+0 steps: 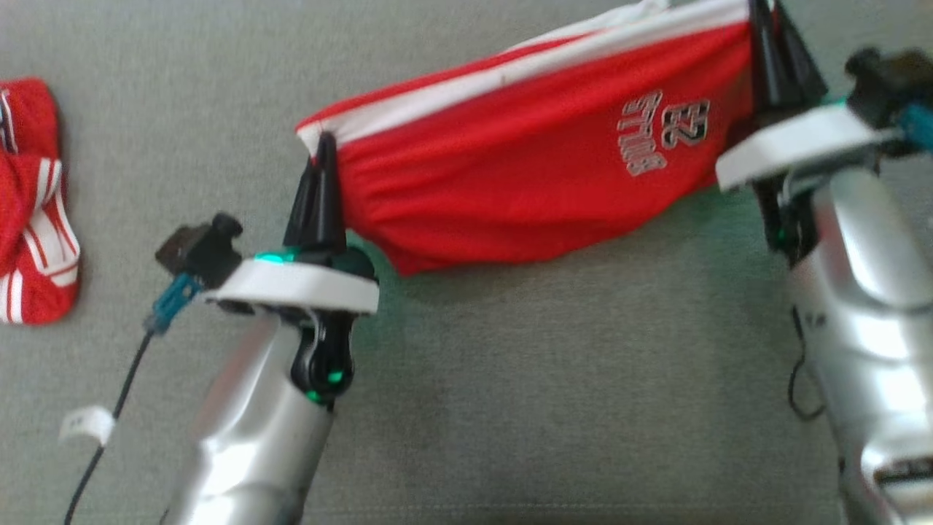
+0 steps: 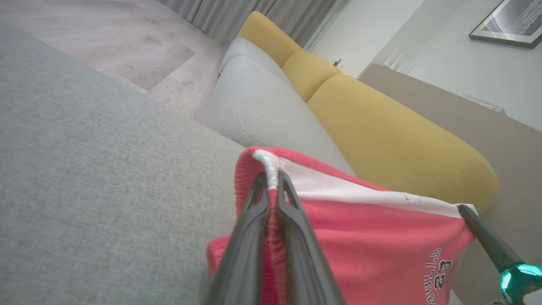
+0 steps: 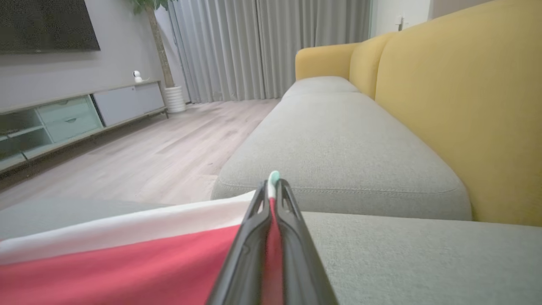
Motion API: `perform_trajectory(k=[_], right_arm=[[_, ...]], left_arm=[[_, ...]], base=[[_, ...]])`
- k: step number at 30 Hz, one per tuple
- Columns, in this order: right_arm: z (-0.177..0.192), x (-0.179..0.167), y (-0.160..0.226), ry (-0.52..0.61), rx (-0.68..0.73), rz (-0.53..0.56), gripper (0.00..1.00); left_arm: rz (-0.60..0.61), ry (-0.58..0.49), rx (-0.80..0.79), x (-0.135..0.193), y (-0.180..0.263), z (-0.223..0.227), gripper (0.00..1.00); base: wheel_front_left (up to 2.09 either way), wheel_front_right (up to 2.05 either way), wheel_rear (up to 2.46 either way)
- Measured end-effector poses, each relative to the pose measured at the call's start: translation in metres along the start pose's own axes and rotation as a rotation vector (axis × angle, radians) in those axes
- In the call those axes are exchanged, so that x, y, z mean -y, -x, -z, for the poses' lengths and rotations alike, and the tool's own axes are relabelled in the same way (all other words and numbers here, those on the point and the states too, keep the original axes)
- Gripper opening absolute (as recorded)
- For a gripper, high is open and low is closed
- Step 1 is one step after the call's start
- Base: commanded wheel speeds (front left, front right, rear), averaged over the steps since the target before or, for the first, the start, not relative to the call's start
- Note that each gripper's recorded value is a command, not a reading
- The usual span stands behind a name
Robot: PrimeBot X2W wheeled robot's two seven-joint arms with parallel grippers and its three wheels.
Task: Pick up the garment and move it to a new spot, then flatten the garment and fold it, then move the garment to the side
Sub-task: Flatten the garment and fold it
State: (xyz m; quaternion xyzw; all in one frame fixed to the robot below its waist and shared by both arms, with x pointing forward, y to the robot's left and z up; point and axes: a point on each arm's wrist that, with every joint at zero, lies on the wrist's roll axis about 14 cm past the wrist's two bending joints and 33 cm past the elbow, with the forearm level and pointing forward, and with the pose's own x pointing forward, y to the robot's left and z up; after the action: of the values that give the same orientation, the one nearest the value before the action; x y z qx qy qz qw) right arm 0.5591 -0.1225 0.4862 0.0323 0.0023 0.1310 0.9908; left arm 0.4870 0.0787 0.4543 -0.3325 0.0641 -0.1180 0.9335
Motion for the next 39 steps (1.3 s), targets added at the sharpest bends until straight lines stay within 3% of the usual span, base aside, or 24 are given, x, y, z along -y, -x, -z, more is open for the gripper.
perform_trajectory(k=[10,11,12,13,14,15,23,29,35,36,38,39], right_arm=[[0.041,0.004,-0.057,0.049,-0.101,-0.005,0.00],[0.044,0.005,-0.060,0.049,-0.106,-0.003,0.00],[0.047,0.005,-0.062,0.050,-0.113,-0.002,0.00],[0.050,0.004,-0.063,0.049,-0.122,0.000,0.00],[0.056,0.004,-0.062,0.047,-0.136,0.002,0.46],[0.061,0.005,-0.060,0.044,-0.154,0.006,1.00],[0.069,0.002,-0.048,0.032,-0.190,0.015,1.00],[0.111,0.004,-0.010,-0.007,-0.331,0.038,1.00],[0.125,0.002,0.006,-0.023,-0.420,0.042,1.00],[0.126,0.001,0.008,-0.026,-0.432,0.040,0.85],[0.127,-0.003,0.011,-0.024,-0.451,0.030,0.00],[0.127,-0.005,0.011,-0.025,-0.453,0.026,0.00]], left_arm=[[-0.036,-0.033,-0.051,-0.029,-0.031,0.011,0.00],[-0.034,-0.029,-0.060,-0.029,-0.033,0.014,0.09],[-0.032,-0.024,-0.070,-0.029,-0.034,0.017,0.32],[-0.027,-0.025,-0.079,-0.028,-0.035,0.020,0.76],[-0.020,-0.031,-0.086,-0.027,-0.037,0.021,1.00],[-0.013,-0.033,-0.092,-0.024,-0.038,0.023,1.00],[-0.044,-0.058,-0.106,-0.030,-0.032,0.027,1.00],[-0.106,-0.094,-0.097,-0.043,-0.012,0.026,1.00],[-0.147,-0.102,-0.086,-0.052,0.008,0.024,1.00],[-0.151,-0.108,-0.084,-0.052,0.011,0.023,1.00],[-0.161,-0.117,-0.083,-0.054,0.017,0.022,1.00],[-0.168,-0.124,-0.083,-0.055,0.019,0.022,1.00]], base=[[0.00,0.00,0.00],[0.00,0.00,0.00],[0.00,0.00,0.00],[0.00,0.00,0.00],[0.00,0.00,0.00],[0.00,0.00,0.00],[0.00,0.00,0.00],[0.00,0.00,0.00],[0.00,0.00,0.00],[0.00,0.00,0.00],[0.00,0.00,0.00],[0.00,0.00,0.00]])
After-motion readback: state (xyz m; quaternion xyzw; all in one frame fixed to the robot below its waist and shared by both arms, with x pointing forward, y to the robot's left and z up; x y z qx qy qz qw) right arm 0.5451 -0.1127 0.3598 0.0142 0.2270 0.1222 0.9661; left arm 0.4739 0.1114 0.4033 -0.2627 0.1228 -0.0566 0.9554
